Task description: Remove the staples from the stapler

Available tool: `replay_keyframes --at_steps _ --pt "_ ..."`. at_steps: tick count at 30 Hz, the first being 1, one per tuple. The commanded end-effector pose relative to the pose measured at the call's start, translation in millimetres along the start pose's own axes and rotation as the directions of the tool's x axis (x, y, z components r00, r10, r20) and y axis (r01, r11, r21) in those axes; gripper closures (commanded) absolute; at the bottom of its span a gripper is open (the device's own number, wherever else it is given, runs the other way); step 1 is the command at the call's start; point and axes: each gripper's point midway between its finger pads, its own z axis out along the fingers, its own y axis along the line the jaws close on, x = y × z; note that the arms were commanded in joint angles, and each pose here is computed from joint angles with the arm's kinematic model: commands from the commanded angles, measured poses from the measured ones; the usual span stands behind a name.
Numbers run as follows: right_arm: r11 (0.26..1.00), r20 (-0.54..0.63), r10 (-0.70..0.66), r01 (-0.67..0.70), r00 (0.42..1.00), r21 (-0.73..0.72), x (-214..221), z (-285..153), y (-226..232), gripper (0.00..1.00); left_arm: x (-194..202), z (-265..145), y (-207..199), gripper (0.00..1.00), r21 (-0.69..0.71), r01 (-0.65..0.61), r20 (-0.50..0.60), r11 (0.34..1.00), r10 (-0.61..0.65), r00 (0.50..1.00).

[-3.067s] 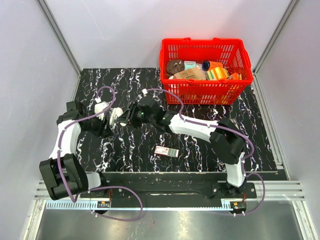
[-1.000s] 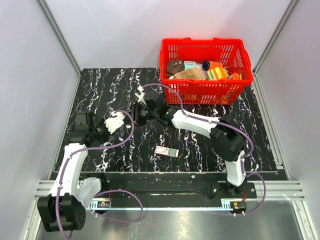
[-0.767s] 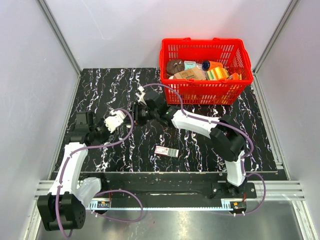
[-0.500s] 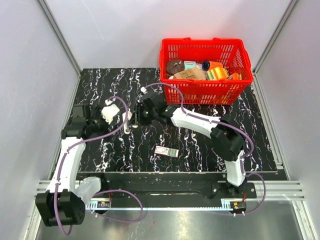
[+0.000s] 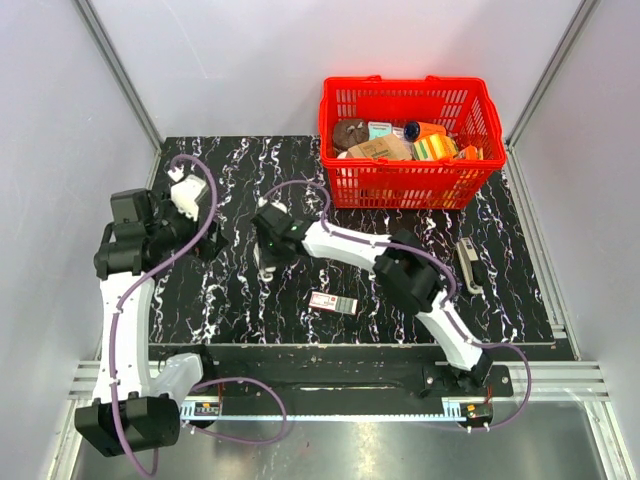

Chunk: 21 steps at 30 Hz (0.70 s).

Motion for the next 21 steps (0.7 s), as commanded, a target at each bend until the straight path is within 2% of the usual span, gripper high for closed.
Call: replay_keyframes --at_steps 1,3,7,10,14,20,21 --pt "0.996 0.045 -0.057 0.053 0.997 0.077 -4 -1 17 1.00 -16 -13 -3 0.01 0.007 0.113 0.035 0.994 -0.113 0.993" --pt "0.994 0.036 -0.062 0.058 0.997 0.093 -2 2 23 1.00 -15 -15 -1 0.01 -0.011 0.122 0.036 0.992 -0.122 0.992" --pt "0.996 0.022 -0.057 0.056 0.998 0.068 3 9 42 0.76 -7 -15 -2 0.01 -0.018 0.136 0.024 0.991 -0.135 0.990" --pt "0.998 0.040 -0.042 0.040 0.998 0.044 -2 7 58 0.67 0 -15 -4 0.01 -0.026 0.138 0.015 0.990 -0.137 0.990" --pt "0.999 0.053 -0.026 0.023 0.998 0.048 -10 7 70 0.63 6 -17 -3 0.01 -0.053 0.127 0.011 0.991 -0.126 0.992" --pt "0.999 0.032 -0.017 0.016 0.999 0.044 -7 6 73 0.42 10 -22 -4 0.01 -0.075 0.110 0.008 0.991 -0.110 0.994" --pt "0.999 0.033 -0.016 0.015 0.999 0.033 -7 4 76 0.34 10 -22 -4 0.01 -0.075 0.110 0.008 0.991 -0.110 0.994"
